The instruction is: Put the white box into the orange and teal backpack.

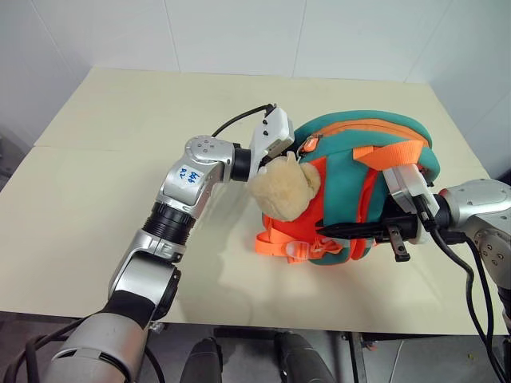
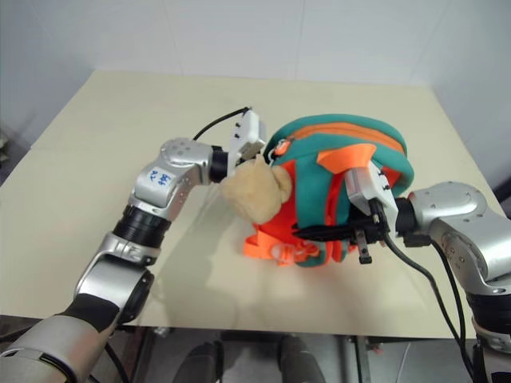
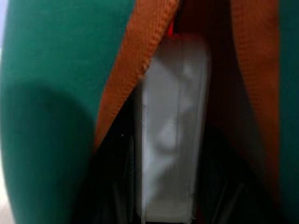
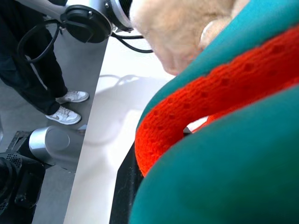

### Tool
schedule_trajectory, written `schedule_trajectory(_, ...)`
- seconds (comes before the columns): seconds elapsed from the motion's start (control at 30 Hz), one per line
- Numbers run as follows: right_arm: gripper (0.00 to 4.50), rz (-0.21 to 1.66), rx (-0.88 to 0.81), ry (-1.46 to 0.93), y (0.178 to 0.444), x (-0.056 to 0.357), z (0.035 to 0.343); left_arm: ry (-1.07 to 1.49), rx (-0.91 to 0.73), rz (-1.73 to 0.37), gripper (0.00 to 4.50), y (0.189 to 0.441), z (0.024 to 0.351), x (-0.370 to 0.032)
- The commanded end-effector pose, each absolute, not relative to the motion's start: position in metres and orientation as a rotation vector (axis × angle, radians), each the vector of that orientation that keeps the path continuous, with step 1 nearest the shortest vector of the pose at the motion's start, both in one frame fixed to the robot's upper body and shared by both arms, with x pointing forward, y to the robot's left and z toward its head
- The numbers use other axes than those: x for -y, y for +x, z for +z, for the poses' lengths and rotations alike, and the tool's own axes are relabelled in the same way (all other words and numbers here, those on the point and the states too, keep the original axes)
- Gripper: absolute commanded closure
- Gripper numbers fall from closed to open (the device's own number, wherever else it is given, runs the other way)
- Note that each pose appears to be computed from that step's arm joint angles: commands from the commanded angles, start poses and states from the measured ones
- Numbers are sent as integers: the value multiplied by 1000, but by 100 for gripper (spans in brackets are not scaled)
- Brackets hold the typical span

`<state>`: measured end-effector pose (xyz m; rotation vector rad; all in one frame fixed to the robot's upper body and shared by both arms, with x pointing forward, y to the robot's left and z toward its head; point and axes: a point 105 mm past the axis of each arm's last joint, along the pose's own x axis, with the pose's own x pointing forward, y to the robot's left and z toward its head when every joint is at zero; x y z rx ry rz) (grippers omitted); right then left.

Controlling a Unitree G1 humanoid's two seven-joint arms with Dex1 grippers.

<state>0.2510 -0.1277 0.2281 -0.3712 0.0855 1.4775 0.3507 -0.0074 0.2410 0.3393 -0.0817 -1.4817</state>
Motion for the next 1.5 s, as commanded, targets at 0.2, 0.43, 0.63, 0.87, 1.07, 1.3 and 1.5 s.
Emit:
schedule_trajectory(0.2, 450, 1493, -51, -394, 245, 123, 232, 412, 211, -1394, 164, 351, 281, -7)
schedule_trajectory(0.43, 450, 1489, -51, -392, 246, 123, 231, 501, 269, -1355, 2, 339, 298, -32)
schedule_trajectory(0.63, 450, 1485, -50, -394, 249, 123, 230, 509, 297, -1359, 2, 329, 305, -45)
schedule_trajectory(0.87, 450, 1474, -52, -399, 252, 124, 230, 424, 278, -1365, 2, 318, 307, -78)
schedule_trajectory(1.07, 450, 1465, -50, -393, 254, 124, 228, 309, 256, -1419, 2, 292, 303, -101)
schedule_trajectory(1.3, 450, 1461, -49, -369, 254, 123, 227, 149, 339, -1368, 2, 264, 306, -104)
schedule_trajectory(1.5, 450, 1453, -21, -329, 257, 122, 228, 90, 297, -1387, 2, 255, 289, -90)
